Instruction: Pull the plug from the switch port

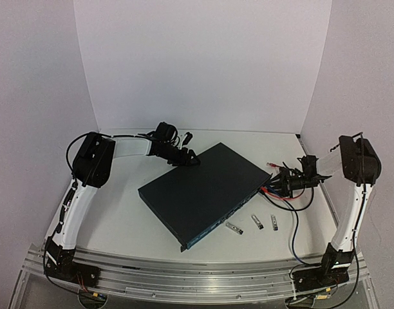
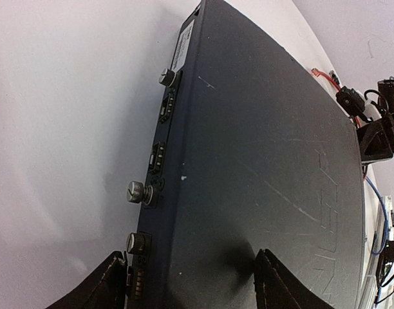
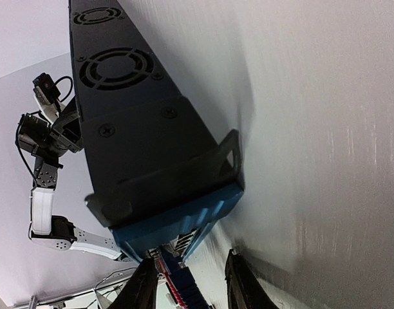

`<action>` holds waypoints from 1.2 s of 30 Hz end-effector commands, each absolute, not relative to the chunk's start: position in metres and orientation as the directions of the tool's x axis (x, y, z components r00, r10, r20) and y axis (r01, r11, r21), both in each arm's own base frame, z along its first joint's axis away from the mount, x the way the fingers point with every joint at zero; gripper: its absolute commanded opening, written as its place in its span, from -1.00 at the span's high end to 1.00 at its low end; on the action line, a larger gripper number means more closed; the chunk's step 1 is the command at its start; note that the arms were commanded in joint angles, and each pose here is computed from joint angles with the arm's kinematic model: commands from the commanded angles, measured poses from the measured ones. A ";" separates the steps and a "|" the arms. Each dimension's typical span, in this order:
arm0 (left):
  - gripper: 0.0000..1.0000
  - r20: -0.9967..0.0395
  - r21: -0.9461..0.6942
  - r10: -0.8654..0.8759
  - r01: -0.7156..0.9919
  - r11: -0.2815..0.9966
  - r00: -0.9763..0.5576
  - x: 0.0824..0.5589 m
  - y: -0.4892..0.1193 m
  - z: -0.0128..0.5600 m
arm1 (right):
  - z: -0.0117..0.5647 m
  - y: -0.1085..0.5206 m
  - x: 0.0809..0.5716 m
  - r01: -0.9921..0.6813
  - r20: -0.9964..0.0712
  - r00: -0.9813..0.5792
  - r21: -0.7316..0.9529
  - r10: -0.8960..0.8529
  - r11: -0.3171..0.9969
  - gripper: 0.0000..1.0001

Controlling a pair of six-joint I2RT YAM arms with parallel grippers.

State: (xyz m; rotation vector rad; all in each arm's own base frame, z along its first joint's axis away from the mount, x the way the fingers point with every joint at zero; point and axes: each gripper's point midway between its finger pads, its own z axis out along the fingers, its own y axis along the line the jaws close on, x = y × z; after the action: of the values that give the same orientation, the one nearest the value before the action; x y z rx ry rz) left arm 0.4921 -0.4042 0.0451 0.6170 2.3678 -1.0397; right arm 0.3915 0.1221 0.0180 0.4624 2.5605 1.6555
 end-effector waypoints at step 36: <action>-0.30 -0.420 -0.489 0.248 0.448 0.749 -0.873 0.474 -0.385 -0.035 | -0.003 0.122 0.387 0.304 0.188 -0.928 0.880 0.321 0.365 1.00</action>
State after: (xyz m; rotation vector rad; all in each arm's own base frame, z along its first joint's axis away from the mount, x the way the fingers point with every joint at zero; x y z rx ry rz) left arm 0.4945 -0.4058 0.0446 0.5888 2.3845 -1.0351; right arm 0.3959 0.1247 0.0247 0.4432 2.4875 1.7487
